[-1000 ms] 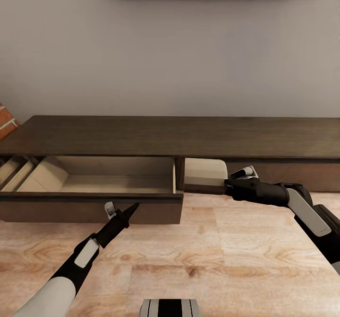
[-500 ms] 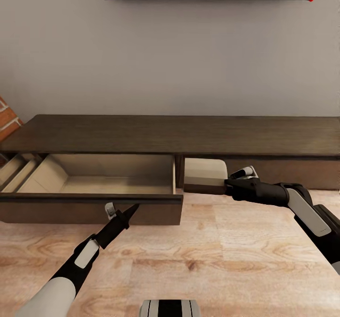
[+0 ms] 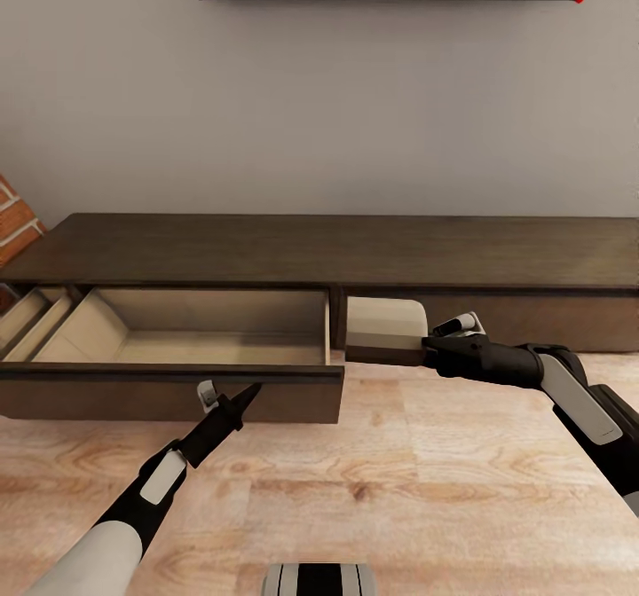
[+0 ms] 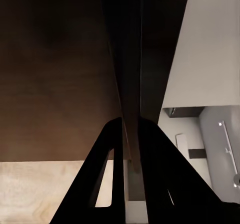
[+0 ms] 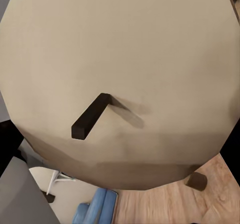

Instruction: Place each of the two pumpkins and all three candles from the living room inside a cabinet in the living room (use any cabinet), then make sure every cabinet is closed, and position the cauldron so it is next to a table in the living room.

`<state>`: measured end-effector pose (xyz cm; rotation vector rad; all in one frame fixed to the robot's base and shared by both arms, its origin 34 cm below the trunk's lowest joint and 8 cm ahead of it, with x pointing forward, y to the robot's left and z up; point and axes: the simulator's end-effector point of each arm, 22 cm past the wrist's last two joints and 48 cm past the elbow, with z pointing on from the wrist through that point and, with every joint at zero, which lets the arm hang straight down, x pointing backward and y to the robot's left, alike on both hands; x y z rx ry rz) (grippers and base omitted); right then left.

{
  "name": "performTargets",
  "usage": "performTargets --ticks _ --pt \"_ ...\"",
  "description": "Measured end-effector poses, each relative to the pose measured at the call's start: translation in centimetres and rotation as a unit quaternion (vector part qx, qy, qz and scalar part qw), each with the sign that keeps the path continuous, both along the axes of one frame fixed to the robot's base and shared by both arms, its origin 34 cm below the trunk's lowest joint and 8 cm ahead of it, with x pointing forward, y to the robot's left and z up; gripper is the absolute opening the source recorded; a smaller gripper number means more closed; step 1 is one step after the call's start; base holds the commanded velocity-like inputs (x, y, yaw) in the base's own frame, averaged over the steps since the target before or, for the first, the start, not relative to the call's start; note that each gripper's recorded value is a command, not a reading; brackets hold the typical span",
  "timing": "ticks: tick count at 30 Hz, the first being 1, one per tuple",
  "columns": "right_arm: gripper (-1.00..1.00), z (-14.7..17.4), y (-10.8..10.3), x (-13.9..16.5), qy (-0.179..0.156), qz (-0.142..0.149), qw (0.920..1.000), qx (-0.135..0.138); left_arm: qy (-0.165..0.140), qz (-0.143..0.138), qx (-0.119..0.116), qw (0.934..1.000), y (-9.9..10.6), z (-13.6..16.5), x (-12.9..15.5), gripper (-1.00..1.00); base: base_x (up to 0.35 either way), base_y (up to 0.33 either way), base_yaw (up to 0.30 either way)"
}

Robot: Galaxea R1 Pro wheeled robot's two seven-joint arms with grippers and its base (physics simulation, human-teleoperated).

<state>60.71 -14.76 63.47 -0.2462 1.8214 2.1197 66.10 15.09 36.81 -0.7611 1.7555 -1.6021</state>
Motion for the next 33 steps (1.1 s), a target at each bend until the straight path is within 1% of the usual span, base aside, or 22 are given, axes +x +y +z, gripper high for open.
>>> performTargets --ticks 10,24,33 --pt "-1.00 0.01 0.00 -0.01 0.000 0.000 1.0000 0.000 0.001 -0.001 0.001 1.0000 -0.01 0.00 -0.01 -1.00 -0.010 0.000 0.000" --pt "-1.00 0.00 -0.01 -0.01 0.000 0.000 1.0000 0.000 0.003 -0.001 0.018 0.9998 -0.01 0.04 0.63 -1.00 -0.011 0.000 0.000" --pt "-1.00 0.01 0.00 -0.01 0.000 0.000 1.0000 0.000 0.004 -0.001 0.016 0.9999 0.00 0.03 0.60 -1.00 -0.012 0.000 0.000"
